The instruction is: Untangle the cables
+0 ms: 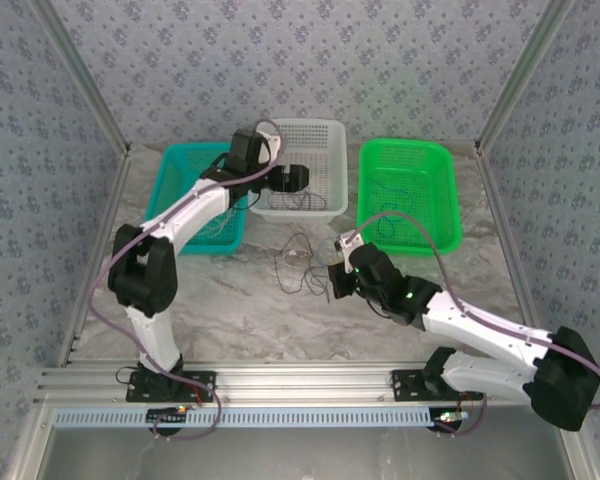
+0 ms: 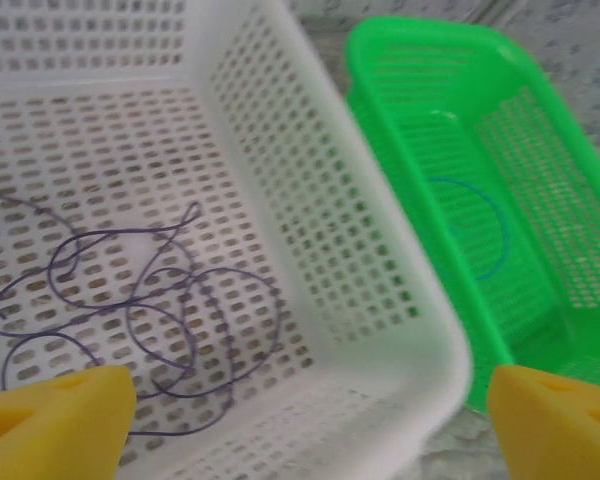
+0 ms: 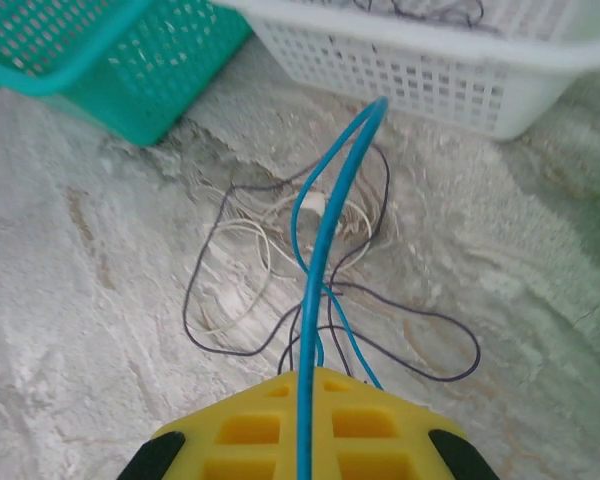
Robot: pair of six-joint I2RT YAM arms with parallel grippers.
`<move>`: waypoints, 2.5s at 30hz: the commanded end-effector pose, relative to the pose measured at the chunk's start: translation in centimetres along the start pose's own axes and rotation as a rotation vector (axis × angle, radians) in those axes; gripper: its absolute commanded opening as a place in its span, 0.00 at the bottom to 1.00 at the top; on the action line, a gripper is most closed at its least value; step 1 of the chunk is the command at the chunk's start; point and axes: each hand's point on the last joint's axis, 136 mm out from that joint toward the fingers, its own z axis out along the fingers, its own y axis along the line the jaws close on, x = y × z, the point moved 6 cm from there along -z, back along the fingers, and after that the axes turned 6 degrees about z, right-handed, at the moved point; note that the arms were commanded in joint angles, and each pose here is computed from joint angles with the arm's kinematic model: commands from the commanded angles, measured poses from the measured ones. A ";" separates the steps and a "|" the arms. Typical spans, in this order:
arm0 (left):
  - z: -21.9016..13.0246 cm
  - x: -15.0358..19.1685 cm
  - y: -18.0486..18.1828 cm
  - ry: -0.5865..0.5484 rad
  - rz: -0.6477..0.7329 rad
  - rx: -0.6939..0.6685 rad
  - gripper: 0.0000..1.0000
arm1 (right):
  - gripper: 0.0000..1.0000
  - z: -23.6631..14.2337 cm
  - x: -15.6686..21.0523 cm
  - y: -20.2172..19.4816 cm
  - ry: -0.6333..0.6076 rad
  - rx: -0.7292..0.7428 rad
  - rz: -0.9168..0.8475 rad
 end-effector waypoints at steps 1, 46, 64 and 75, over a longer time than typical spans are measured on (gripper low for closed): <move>-3.1 -1.4 -1.3 -0.134 0.063 0.010 0.92 | 0.00 -2.4 -2.4 0.6 -0.022 -0.009 -0.068; -5.6 15.9 -6.6 0.015 0.070 0.159 0.91 | 0.61 3.1 -7.0 -23.8 0.184 0.234 0.593; -6.8 17.1 -4.0 0.014 0.023 -0.040 0.94 | 0.79 -1.2 -5.5 -11.1 0.112 0.123 0.185; -10.3 15.9 -1.6 -0.108 -0.062 -0.177 0.95 | 0.77 2.2 3.3 -3.0 0.321 -0.031 0.057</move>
